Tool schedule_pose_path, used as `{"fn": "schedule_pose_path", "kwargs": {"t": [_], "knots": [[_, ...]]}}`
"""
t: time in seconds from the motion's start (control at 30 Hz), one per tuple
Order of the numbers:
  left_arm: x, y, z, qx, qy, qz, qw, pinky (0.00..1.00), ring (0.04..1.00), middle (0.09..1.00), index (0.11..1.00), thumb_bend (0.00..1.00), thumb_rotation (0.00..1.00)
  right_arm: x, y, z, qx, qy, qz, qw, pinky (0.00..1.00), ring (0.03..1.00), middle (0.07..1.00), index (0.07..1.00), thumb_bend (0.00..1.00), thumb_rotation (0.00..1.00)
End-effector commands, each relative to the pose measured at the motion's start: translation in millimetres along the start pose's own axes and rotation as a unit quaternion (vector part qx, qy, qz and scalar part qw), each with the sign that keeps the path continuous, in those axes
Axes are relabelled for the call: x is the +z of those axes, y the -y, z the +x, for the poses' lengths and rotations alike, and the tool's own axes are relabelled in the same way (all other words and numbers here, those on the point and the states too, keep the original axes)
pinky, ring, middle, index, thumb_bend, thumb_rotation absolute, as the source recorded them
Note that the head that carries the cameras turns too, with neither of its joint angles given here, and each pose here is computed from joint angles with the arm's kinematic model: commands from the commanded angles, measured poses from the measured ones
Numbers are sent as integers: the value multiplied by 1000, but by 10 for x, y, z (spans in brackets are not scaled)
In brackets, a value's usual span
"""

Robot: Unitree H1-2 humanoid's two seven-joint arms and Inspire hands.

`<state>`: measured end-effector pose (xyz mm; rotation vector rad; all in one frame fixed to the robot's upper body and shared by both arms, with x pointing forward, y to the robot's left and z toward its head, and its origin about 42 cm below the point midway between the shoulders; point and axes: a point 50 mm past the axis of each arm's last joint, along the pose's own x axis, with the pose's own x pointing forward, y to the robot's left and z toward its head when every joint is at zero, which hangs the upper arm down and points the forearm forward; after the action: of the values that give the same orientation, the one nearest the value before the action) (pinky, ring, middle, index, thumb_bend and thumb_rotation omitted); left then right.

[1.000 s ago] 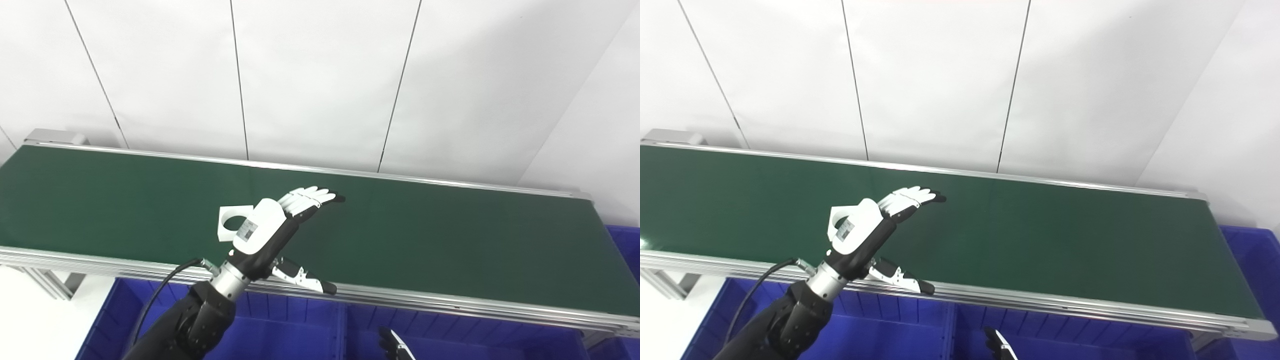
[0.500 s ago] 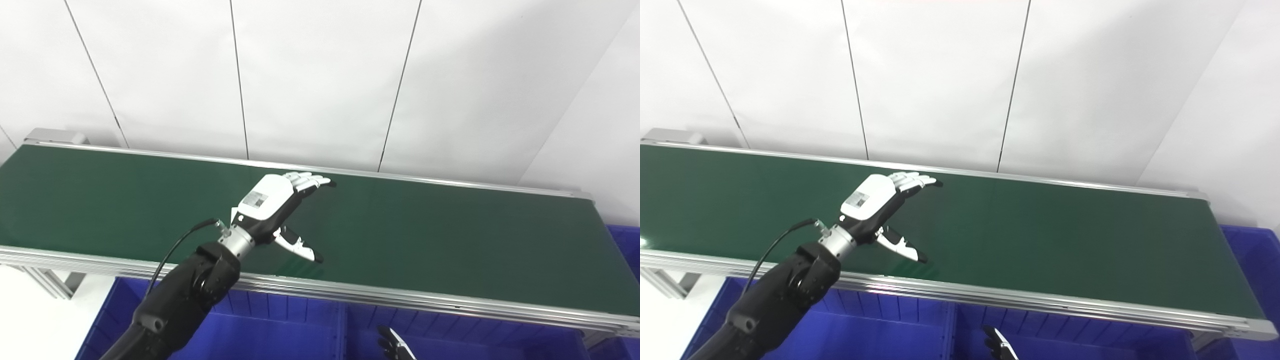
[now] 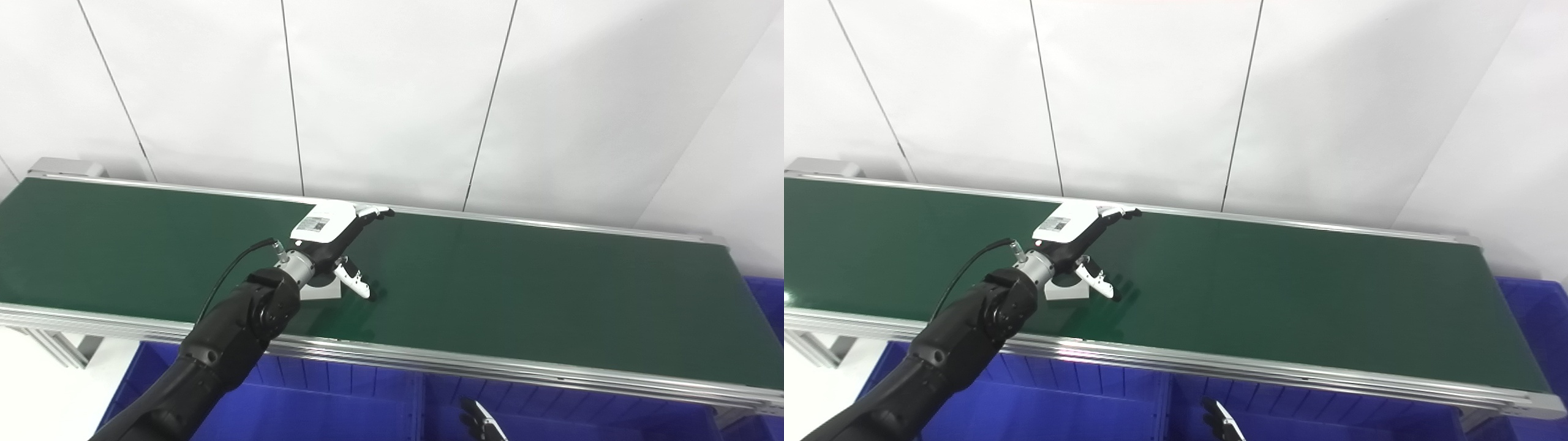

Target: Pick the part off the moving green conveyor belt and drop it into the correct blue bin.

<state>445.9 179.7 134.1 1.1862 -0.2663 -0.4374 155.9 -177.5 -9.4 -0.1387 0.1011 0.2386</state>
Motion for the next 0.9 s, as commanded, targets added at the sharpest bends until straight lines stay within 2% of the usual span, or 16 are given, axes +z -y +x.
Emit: {"fn": "schedule_pose_path", "kwargs": {"t": [0.0, 0.03, 0.1, 0.17, 0.37, 0.57, 0.87], "knots": [[65, -302, 177, 17, 10, 7, 1000, 824, 866, 852, 887, 1000, 129, 101, -17, 48, 1, 39, 6, 999, 927, 911, 928, 908, 1000, 894], [65, -313, 189, 8, 6, 5, 1000, 820, 866, 855, 891, 1000, 130, 102, -20, 47, 2, 39, 7, 999, 928, 911, 928, 908, 1000, 894], [67, -337, 208, -4, 2, 5, 1000, 723, 857, 875, 899, 1000, 142, 109, -27, 47, 3, 40, 7, 999, 935, 912, 930, 907, 1000, 894], [67, -357, 218, -10, 3, 6, 1000, 688, 848, 876, 899, 1000, 141, 114, -33, 52, 2, 41, 8, 999, 938, 911, 929, 905, 1000, 894], [74, -388, 252, -46, 3, 19, 999, 662, 827, 871, 900, 1000, 137, 117, -46, 51, 2, 41, 8, 999, 933, 914, 927, 904, 1000, 894], [90, -384, 266, -87, -16, 17, 996, 624, 821, 865, 892, 1000, 74, 121, -60, 45, 3, 42, 9, 999, 945, 918, 928, 905, 1000, 900], [77, -304, 249, -129, -43, 42, 990, 614, 797, 853, 875, 1000, 78, 139, -81, 42, 4, 45, 9, 999, 939, 924, 930, 906, 1000, 897]]}}
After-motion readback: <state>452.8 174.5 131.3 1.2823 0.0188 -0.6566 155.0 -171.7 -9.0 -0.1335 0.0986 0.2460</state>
